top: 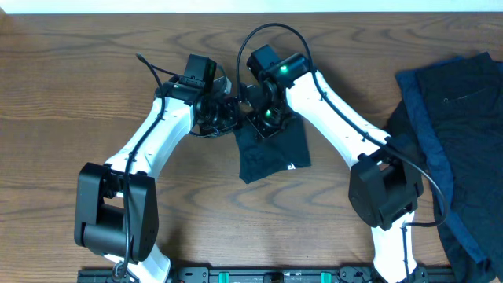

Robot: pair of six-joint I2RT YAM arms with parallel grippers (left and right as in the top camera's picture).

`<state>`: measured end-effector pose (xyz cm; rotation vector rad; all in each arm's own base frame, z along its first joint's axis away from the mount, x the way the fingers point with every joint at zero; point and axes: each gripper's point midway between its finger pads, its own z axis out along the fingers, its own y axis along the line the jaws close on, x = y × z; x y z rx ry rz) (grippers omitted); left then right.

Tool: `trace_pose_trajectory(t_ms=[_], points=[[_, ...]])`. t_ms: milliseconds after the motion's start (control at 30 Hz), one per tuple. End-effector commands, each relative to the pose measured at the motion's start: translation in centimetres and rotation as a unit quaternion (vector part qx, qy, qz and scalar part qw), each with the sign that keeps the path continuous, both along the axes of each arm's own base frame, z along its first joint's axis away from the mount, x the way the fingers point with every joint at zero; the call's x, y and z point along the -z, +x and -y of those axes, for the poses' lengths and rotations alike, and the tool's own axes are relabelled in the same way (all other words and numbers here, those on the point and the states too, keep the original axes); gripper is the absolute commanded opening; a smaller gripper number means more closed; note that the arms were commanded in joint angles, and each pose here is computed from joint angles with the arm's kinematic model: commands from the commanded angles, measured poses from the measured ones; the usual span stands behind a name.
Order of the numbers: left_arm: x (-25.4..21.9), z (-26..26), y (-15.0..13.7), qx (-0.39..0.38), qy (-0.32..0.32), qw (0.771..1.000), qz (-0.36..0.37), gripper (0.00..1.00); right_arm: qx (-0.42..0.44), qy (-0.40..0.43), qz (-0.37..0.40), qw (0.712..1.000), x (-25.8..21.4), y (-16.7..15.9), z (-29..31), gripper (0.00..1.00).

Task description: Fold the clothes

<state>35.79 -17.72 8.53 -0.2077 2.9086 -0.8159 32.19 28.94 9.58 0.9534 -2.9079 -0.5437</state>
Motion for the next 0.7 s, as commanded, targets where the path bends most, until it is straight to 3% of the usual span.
trace_pose_trajectory(t_ms=[0, 133, 467, 633, 667], points=[[1.0, -1.6, 0.1, -0.009, 0.051, 0.999, 0.005, 0.07, -0.025, 0.013, -0.004, 1.000, -0.1, -1.3, -1.6, 0.40], [1.6, -2.8, -0.1, -0.018, 0.086, 0.996, 0.000, 0.06, -0.027, 0.017, 0.002, 0.999, -0.1, -1.1, -1.8, 0.49], [1.5, -0.9, -0.1, 0.005, 0.072, 0.997, 0.013, 0.08, 0.051, 0.013, 0.006, 0.999, -1.3, 2.8, 2.3, 0.52], [2.9, 0.3, -0.7, 0.023, 0.072, 0.997, -0.003, 0.17, 0.096, -0.035, 0.019, 0.995, -0.7, 5.1, 7.0, 0.56], [3.3, 0.4, -0.6, 0.025, 0.073, 0.997, -0.004, 0.25, 0.103, -0.038, 0.021, 0.994, -0.7, 5.5, 7.6, 0.56]])
